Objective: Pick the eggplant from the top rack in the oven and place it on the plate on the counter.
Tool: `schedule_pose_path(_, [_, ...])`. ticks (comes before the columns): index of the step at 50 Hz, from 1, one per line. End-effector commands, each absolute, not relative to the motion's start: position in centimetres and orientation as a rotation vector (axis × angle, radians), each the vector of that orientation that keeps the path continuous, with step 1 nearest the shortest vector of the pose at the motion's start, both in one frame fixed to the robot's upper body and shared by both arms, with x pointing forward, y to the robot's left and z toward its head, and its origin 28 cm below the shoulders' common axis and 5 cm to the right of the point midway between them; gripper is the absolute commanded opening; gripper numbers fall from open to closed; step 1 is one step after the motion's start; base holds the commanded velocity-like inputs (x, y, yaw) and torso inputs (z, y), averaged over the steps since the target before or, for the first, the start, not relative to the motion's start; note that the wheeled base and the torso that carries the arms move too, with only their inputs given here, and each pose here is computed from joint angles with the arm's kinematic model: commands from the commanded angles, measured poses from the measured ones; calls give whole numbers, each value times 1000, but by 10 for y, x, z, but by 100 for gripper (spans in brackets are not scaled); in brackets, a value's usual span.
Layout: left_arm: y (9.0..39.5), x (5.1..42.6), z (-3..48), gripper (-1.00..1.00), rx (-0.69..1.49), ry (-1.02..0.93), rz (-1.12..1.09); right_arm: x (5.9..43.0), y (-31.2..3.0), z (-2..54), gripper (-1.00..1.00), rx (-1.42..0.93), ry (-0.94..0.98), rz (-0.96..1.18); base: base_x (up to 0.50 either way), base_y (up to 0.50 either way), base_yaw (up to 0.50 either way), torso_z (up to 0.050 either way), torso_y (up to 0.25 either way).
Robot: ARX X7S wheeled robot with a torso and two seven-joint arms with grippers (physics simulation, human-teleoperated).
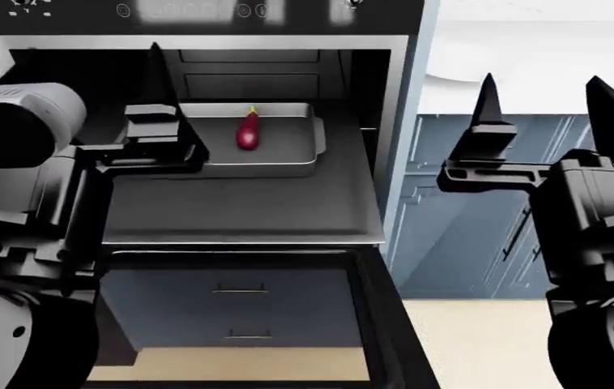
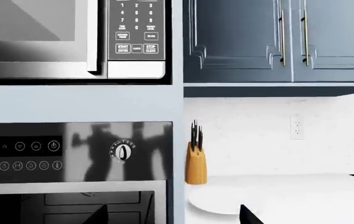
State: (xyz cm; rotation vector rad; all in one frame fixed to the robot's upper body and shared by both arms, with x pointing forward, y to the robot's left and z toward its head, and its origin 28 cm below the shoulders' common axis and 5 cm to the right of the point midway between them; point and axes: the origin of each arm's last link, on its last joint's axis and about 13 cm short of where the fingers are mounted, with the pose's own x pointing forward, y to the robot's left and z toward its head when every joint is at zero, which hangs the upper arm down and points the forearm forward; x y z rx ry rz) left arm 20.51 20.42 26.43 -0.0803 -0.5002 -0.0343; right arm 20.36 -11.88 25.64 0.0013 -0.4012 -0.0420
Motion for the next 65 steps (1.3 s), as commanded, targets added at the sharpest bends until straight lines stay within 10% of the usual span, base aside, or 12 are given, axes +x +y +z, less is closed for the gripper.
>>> schedule_pose_path(1, [206,202,272,100,-62,-530,-25,200,-119,266,100,-16,-424,-27,0,500,0,0,0])
schedule_pose_path(32, [203,200,275,100,-59,-538,-38,201,-116,262,100,-20,-422,-18,0,500,0,0,0])
schedule_pose_path(65, [199,196,273,100,-68,-542,-44,203,-111,254,100,9,-360,14,372,-158,0,0,0])
